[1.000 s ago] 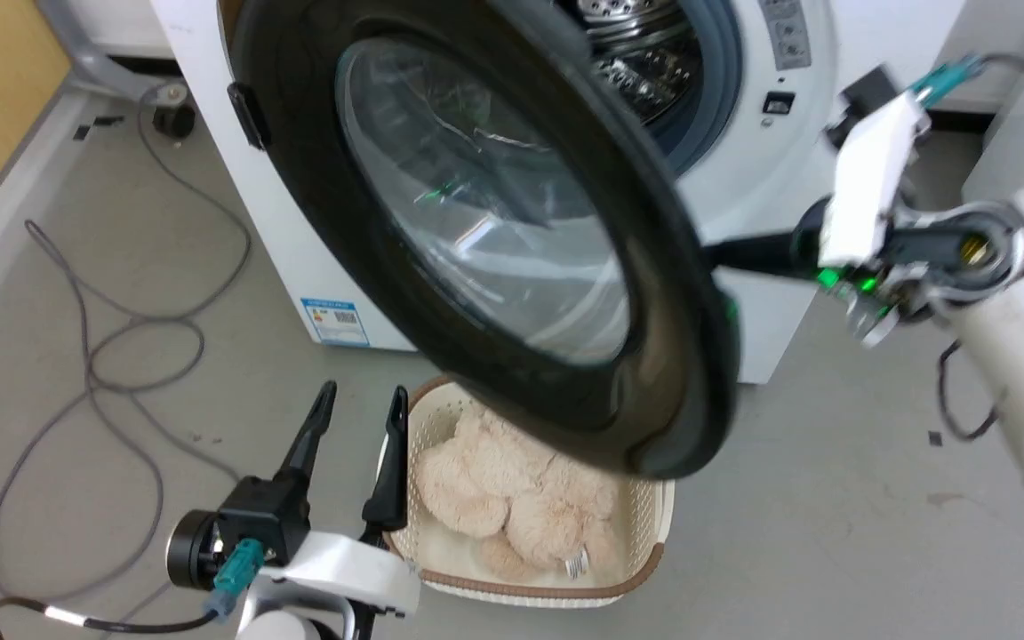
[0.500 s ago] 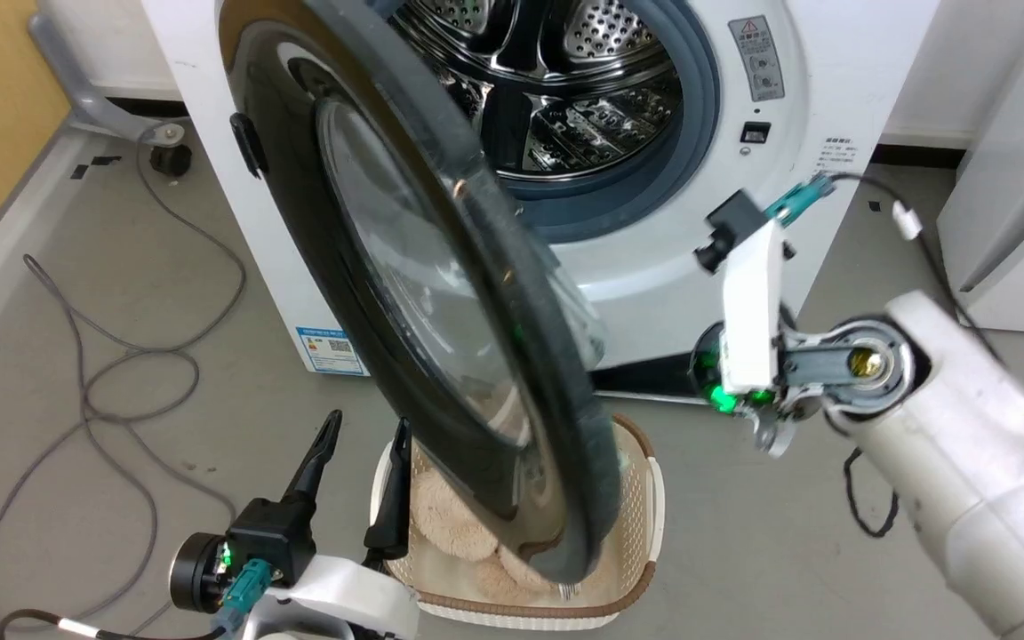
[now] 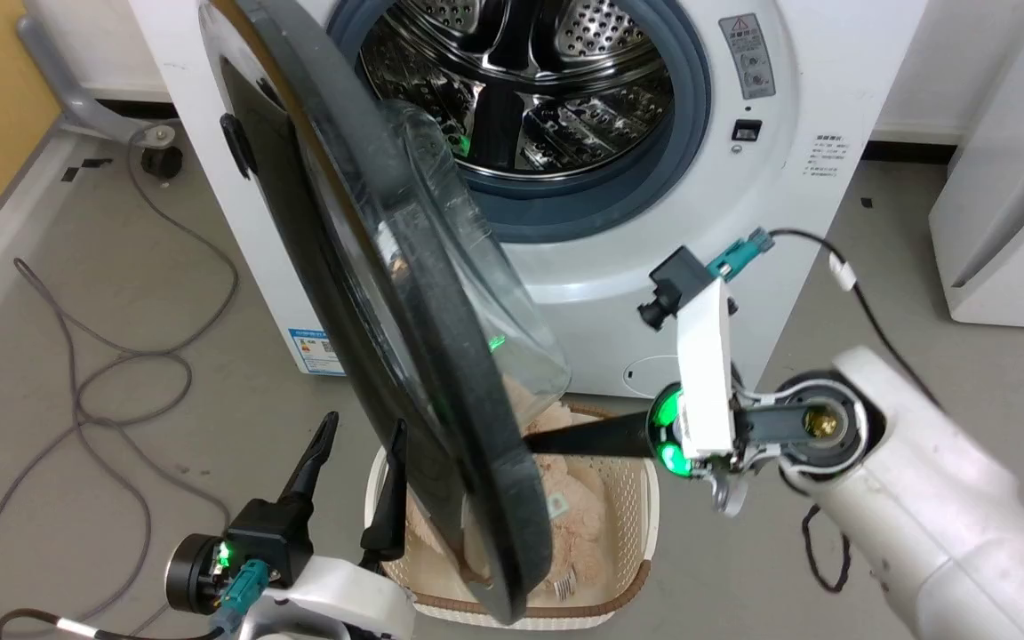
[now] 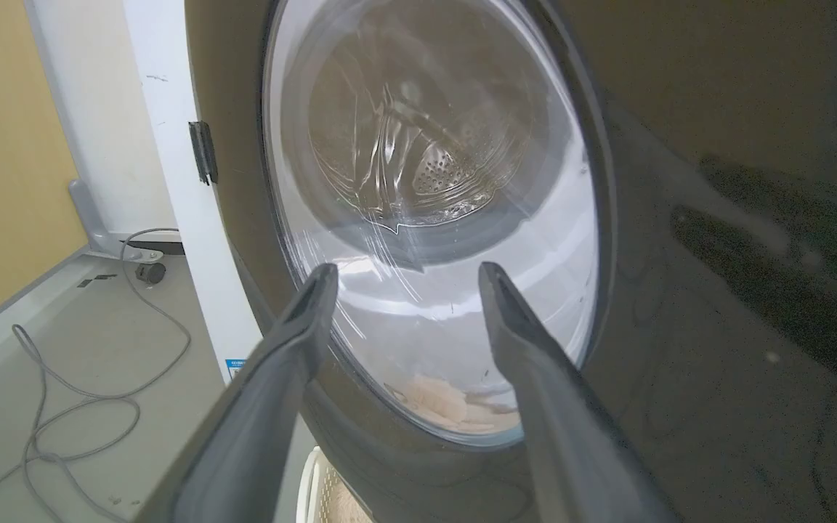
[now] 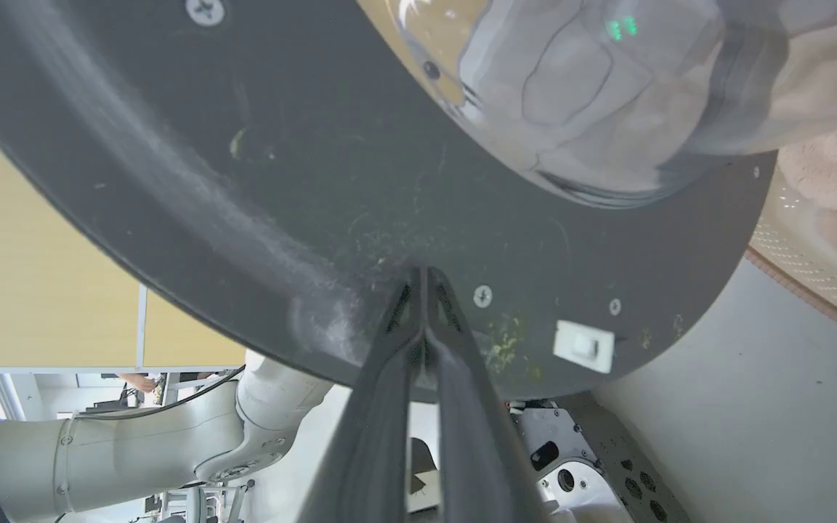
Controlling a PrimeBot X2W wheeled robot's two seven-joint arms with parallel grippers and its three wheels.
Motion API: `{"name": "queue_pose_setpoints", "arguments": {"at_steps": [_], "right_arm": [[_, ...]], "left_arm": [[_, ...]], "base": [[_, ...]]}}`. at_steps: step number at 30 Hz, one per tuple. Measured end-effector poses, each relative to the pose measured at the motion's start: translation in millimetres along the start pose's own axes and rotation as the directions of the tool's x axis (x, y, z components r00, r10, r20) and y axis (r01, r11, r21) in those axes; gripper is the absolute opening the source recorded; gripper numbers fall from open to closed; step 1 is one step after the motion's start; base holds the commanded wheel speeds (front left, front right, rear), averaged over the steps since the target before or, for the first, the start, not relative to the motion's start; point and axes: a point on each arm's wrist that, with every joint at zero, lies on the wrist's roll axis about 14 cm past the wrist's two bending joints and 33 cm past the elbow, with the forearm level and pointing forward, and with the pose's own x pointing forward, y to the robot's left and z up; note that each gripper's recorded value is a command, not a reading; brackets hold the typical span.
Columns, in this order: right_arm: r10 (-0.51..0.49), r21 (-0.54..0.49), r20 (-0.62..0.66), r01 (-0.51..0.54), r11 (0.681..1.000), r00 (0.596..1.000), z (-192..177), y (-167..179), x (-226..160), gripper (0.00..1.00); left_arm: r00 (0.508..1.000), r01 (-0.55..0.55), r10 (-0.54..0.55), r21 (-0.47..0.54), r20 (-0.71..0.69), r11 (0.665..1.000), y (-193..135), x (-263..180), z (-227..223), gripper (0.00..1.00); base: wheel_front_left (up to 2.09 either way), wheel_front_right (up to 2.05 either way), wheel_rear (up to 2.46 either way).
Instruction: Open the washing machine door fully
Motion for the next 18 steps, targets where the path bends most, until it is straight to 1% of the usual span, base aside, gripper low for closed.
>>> {"name": "queue_pose_setpoints", "arguments": {"at_steps": [2,4,5,6,7,8,10,13,14,16,18], "right_arm": [[0.017,0.006,0.006,-0.017,1.0,1.0,-3,3,2,0.0],[0.029,-0.002,0.049,-0.029,1.0,0.998,0,6,2,0.0],[0.036,-0.003,0.084,-0.036,0.999,0.996,4,7,1,0.07],[0.04,-0.006,0.132,-0.04,0.999,0.99,9,8,0,0.48],[0.035,-0.011,0.178,-0.033,0.999,0.983,13,7,-2,1.0],[0.027,-0.013,0.22,-0.025,1.0,0.975,16,4,-4,1.0],[0.016,0.01,0.326,-0.021,1.0,0.945,23,-3,-11,1.0],[-0.033,0.058,0.489,0.005,0.998,0.872,29,-21,-27,1.0],[-0.053,0.082,0.544,0.01,0.997,0.837,31,-28,-35,1.0],[-0.118,0.131,0.649,0.043,0.99,0.751,33,-48,-52,1.0],[-0.206,0.188,0.741,0.098,0.977,0.639,32,-74,-75,1.0]], "left_arm": [[1.0,0.001,-0.001,0.0,0.002,1.0,0,0,1,1.0],[1.0,0.001,-0.001,0.0,0.002,1.0,0,0,1,1.0],[1.0,0.001,-0.001,-0.001,0.002,1.0,-1,0,1,1.0],[1.0,0.001,-0.001,-0.001,0.002,1.0,-1,0,1,1.0],[1.0,0.0,0.0,0.0,0.001,1.0,-1,1,0,1.0],[1.0,-0.001,0.001,0.0,0.001,1.0,-1,1,0,1.0],[1.0,0.001,-0.001,0.0,0.001,1.0,-2,1,0,1.0],[1.0,0.004,-0.004,0.0,-0.001,1.0,-3,0,-1,1.0],[1.0,0.006,-0.006,0.0,-0.005,1.0,-4,-1,-2,1.0],[1.0,0.005,-0.005,0.002,-0.005,1.0,-4,-1,-2,1.0],[1.0,0.009,-0.009,0.003,-0.002,1.0,-5,-1,-1,1.0]], "base": [[0.0,0.0,0.0],[0.0,0.0,0.0],[0.0,0.0,0.0],[0.0,0.0,0.0],[0.0,0.0,0.0],[0.0,0.0,0.0],[0.0,0.0,0.0],[0.0,0.0,0.0],[0.0,0.0,0.0],[0.0,0.0,0.0],[0.0,0.0,0.0]]}}
